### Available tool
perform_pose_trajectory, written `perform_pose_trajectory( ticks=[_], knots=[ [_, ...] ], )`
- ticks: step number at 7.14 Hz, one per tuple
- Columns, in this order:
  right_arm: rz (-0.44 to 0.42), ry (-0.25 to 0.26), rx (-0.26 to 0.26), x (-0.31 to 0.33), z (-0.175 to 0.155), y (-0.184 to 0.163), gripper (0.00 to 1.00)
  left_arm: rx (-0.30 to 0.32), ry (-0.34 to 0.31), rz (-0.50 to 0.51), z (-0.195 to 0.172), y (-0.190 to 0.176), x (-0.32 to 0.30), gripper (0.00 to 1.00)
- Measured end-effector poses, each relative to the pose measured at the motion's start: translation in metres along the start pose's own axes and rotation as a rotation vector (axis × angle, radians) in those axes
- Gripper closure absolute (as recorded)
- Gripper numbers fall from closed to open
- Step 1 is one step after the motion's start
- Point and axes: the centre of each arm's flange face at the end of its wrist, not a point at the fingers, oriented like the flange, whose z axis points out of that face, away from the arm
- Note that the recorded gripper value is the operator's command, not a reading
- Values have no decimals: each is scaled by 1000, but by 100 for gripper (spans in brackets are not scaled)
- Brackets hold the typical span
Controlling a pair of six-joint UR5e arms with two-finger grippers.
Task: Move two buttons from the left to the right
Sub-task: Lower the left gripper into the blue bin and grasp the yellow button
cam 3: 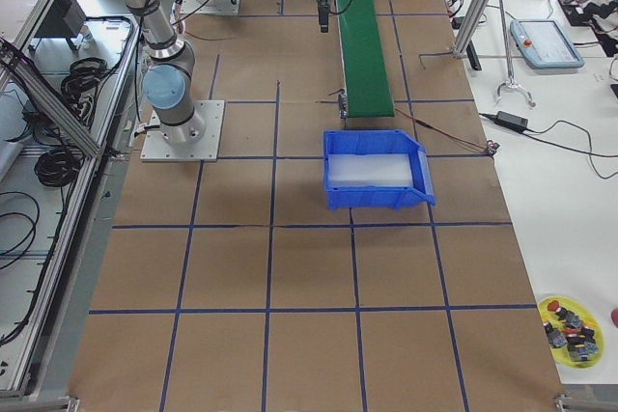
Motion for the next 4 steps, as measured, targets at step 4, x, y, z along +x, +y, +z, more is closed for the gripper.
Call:
perform_pose_trajectory(
  ticks=[4],
  knots=[
    [0, 0, -3, 0, 2, 0, 0, 44, -23, 21, 71, -4, -8, 1]
  ],
)
